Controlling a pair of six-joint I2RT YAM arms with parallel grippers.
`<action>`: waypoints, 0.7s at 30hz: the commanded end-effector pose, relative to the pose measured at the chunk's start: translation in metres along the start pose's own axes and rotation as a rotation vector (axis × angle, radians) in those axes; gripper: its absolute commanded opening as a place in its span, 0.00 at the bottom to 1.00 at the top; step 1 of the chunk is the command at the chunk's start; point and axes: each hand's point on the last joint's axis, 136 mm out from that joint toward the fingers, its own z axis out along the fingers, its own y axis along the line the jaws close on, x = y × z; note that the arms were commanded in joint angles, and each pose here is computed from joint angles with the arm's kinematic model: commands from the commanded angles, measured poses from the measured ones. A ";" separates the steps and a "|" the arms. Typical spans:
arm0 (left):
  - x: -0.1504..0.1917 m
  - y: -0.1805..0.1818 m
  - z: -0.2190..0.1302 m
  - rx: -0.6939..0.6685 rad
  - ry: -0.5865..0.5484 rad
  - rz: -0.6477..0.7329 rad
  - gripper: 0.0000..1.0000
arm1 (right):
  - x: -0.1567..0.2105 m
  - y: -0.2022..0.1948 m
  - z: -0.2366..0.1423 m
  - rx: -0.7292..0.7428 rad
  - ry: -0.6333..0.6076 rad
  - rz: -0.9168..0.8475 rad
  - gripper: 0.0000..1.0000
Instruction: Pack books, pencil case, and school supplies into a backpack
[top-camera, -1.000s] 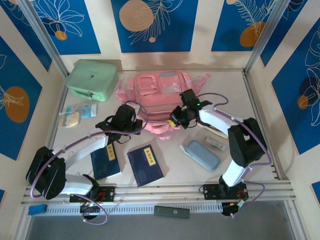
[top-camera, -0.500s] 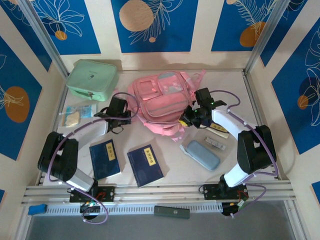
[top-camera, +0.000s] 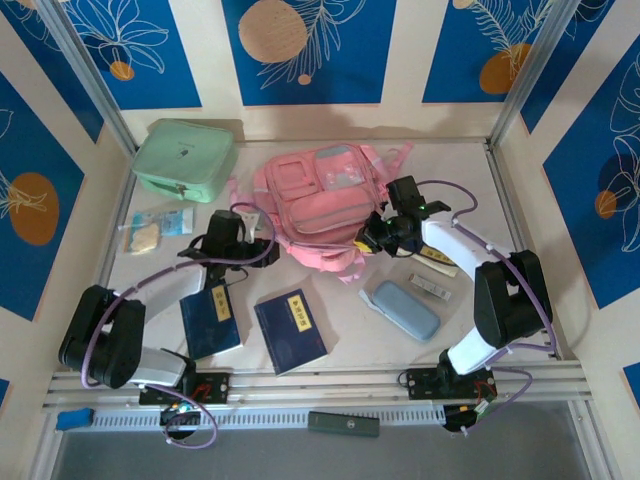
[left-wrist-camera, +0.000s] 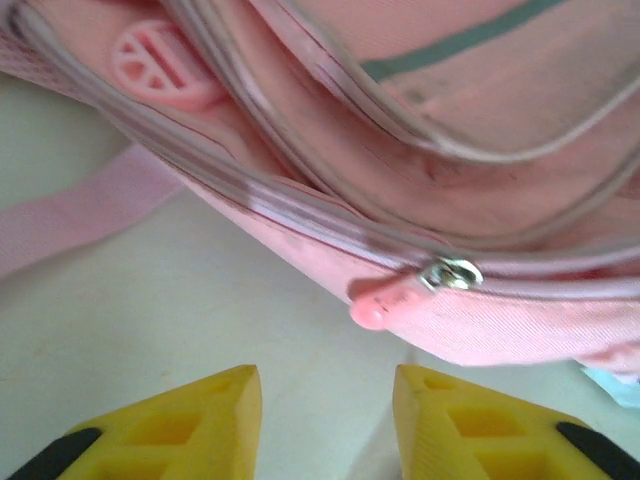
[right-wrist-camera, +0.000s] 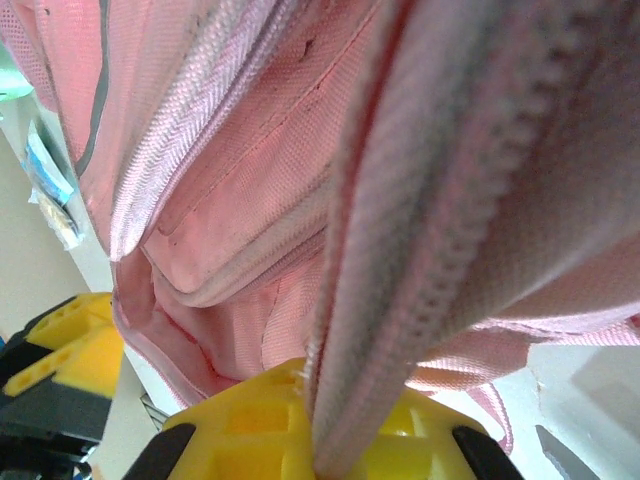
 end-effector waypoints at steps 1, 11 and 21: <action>-0.006 -0.029 -0.001 0.156 -0.035 0.124 0.44 | -0.005 0.038 -0.024 -0.122 0.007 -0.078 0.00; -0.020 -0.036 -0.007 0.168 -0.191 0.353 0.52 | -0.017 0.053 -0.051 -0.139 -0.014 -0.128 0.00; -0.032 -0.059 0.010 0.251 -0.136 0.396 0.52 | -0.021 0.058 -0.050 -0.155 -0.015 -0.123 0.00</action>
